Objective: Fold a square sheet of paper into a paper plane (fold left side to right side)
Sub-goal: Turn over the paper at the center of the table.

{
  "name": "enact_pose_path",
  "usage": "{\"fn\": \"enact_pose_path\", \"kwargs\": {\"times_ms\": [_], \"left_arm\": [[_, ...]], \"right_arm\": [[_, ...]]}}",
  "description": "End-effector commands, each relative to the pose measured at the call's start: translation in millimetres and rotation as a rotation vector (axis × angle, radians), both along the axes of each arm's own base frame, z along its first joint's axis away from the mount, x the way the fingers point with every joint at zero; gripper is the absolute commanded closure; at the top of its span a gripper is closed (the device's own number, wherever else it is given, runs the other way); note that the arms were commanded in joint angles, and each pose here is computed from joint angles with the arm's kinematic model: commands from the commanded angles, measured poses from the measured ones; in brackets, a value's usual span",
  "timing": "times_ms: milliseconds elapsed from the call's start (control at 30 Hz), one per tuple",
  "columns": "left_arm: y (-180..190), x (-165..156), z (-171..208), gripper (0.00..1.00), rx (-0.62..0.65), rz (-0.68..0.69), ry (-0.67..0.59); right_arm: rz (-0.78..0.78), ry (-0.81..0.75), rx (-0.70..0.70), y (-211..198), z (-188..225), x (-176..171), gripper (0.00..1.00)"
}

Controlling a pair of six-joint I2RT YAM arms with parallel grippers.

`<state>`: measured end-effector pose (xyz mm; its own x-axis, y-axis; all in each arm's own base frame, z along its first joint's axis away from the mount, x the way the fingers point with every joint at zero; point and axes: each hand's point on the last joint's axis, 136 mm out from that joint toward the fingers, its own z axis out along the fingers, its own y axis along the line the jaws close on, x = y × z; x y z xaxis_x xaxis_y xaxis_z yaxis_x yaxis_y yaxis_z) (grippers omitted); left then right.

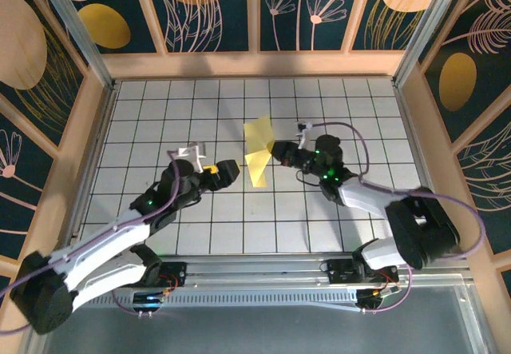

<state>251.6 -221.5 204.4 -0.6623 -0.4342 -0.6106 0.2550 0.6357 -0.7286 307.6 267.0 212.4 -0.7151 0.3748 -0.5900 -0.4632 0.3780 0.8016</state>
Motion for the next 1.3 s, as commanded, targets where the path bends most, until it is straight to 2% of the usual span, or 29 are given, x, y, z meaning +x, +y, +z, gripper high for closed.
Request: {"fn": "enact_pose_path", "kwargs": {"times_ms": [0,100,267,433,667,767,933,1233,1267], "left_arm": [[-6.6,-15.2,45.3,0.01,-0.238,-0.068,-0.087],[-14.1,-32.0,72.1,0.01,-0.383,-0.166,-0.141],[-33.9,-44.1,89.7,0.02,-0.469,-0.311,-0.160],[-54.6,-37.8,87.3,0.02,-0.504,-0.382,-0.114],[-76.3,-37.9,88.6,0.04,-0.533,-0.465,-0.084],[-79.2,-39.9,92.1,0.14,-0.546,-0.484,-0.085],[-79.6,-37.1,88.3,0.40,-0.503,-0.466,-0.070],[-77.7,-32.3,75.8,0.68,-0.467,-0.430,-0.038],[-77.9,-32.2,74.9,0.71,-0.464,-0.428,-0.035]], "right_arm": [[0.027,-0.083,0.114,-12.9,42.4,-14.7,1.00],[0.027,-0.109,0.150,-19.3,68.1,-22.8,1.00],[0.047,-0.080,0.233,-21.9,96.1,-33.2,1.00],[0.093,-0.059,0.296,-13.7,109.3,-44.4,1.00],[0.111,-0.052,0.308,-3.0,110.8,-48.5,1.00],[0.125,-0.039,0.305,3.4,105.9,-51.7,1.00],[0.128,-0.029,0.317,5.0,103.8,-51.5,1.00],[0.118,-0.021,0.313,3.5,99.1,-51.7,1.00],[0.118,-0.021,0.313,3.4,99.2,-52.0,0.97]]}}
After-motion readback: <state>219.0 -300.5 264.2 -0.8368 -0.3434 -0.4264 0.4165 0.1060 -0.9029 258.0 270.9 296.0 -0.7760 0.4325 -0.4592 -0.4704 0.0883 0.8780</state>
